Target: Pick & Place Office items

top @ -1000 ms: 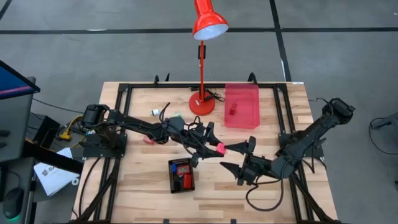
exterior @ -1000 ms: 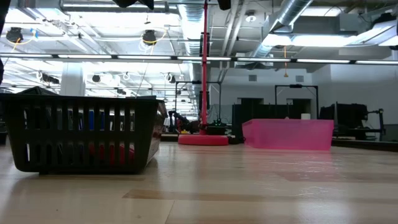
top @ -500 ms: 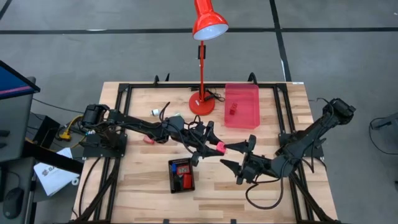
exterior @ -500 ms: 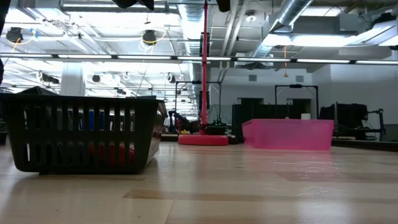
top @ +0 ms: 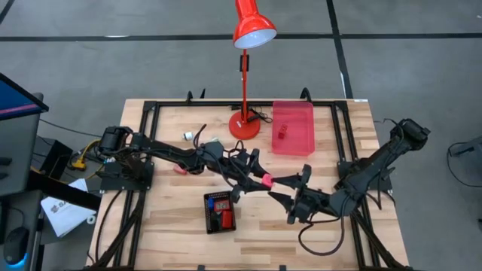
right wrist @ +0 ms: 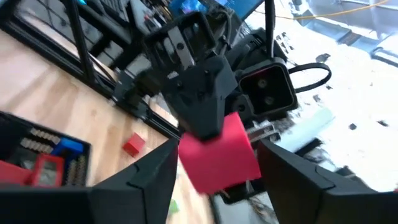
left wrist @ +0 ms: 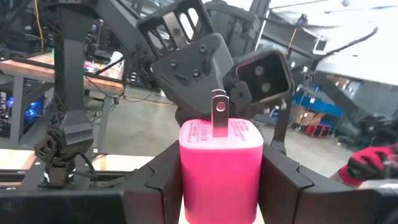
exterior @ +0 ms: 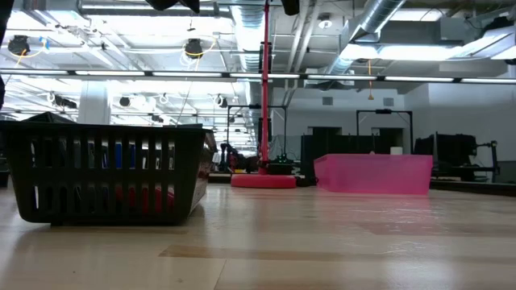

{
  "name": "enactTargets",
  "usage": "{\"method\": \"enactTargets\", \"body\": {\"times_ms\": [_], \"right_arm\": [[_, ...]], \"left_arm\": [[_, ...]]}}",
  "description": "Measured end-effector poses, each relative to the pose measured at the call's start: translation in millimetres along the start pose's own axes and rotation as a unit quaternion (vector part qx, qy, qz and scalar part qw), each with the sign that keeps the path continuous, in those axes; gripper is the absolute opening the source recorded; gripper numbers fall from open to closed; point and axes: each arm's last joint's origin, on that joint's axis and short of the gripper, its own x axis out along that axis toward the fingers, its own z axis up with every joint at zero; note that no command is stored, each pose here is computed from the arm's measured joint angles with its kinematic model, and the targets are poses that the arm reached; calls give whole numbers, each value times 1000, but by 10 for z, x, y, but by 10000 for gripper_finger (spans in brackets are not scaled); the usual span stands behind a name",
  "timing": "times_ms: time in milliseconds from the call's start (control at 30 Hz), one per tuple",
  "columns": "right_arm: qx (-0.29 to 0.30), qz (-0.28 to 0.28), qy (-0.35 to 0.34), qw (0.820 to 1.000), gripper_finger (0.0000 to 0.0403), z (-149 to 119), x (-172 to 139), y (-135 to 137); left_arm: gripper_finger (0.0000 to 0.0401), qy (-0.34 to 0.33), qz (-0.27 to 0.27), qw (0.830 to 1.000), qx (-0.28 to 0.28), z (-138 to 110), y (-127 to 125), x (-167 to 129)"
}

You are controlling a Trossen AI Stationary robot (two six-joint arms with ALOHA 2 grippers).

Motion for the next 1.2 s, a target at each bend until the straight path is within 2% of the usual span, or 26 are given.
{"method": "enactTargets", "body": {"times_ms": [167, 300, 800, 1200], "right_arm": [[-20, -6, 6, 1000, 237, 8, -33, 10], [-20, -7, 7, 1000, 249, 7, -31, 10], [-13, -1, -2, 1000, 249, -39, 106, -53], [-14, -6, -25, 1000, 248, 31, 43, -59]], "left_arm": [[144, -16, -6, 999, -31, 32, -10, -1], [144, -21, -3, 999, -34, 39, -10, -1], [144, -27, -4, 999, -39, 50, -20, 1], [144, -23, -4, 999, -40, 54, -22, 1]]}}
